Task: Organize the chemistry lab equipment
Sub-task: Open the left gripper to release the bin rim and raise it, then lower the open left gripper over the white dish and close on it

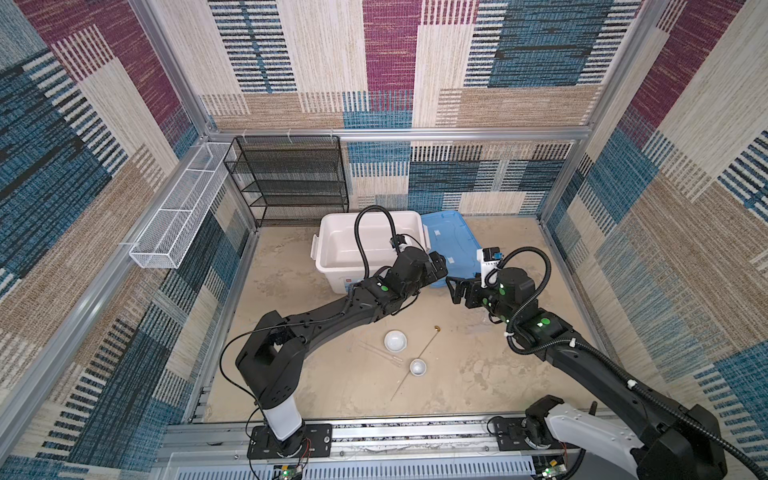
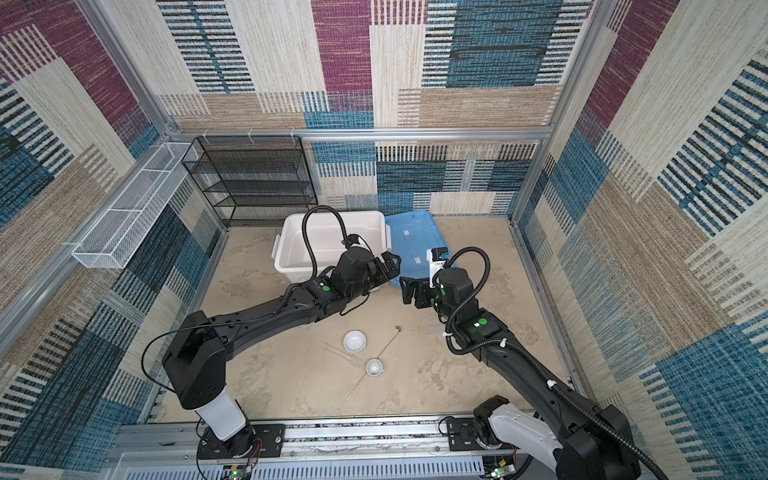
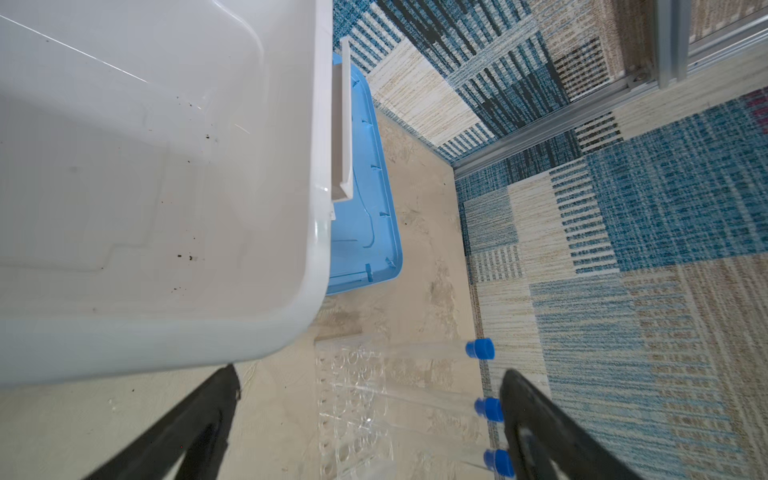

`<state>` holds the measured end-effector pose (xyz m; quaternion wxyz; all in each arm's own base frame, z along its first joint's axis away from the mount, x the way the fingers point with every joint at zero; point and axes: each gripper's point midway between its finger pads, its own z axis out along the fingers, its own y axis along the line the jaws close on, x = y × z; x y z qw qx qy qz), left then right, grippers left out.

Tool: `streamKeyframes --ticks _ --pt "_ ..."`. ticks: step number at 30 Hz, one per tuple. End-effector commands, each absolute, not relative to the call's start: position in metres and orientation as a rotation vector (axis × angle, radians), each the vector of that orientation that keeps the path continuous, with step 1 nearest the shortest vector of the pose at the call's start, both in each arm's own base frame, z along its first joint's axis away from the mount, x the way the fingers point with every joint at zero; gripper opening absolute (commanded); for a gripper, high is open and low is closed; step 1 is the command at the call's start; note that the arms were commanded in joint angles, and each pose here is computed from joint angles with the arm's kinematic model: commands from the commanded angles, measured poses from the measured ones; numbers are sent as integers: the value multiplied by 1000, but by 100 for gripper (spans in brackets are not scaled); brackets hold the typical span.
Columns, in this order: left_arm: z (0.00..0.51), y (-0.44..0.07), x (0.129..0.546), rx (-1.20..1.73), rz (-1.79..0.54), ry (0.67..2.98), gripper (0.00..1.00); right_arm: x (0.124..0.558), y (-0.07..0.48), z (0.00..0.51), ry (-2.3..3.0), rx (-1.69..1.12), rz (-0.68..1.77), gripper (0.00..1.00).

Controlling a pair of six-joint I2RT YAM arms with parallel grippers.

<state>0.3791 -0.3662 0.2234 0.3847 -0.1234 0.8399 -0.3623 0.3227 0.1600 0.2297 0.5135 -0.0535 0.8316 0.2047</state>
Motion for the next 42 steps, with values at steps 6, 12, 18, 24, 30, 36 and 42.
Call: streamKeyframes --ticks 6,12,18,24,30,36,42 --pt "258 -382 344 -154 -1158 2152 99 319 163 256 1908 -155 533 99" --pt "263 -364 306 4 -1139 2238 99 310 162 263 1912 -189 530 99" --pt "252 -316 266 68 -998 2344 99 297 161 255 1973 -210 545 99" --pt "232 -280 239 109 -915 2380 99 288 180 236 2055 -303 639 100" --pt "179 -270 233 111 -789 2509 99 275 216 214 2101 -429 768 99" --pt "133 -271 241 72 -692 2591 99 269 229 191 2149 -429 786 99" --pt "104 -259 252 33 -488 2655 99 274 204 184 2157 -267 688 99"
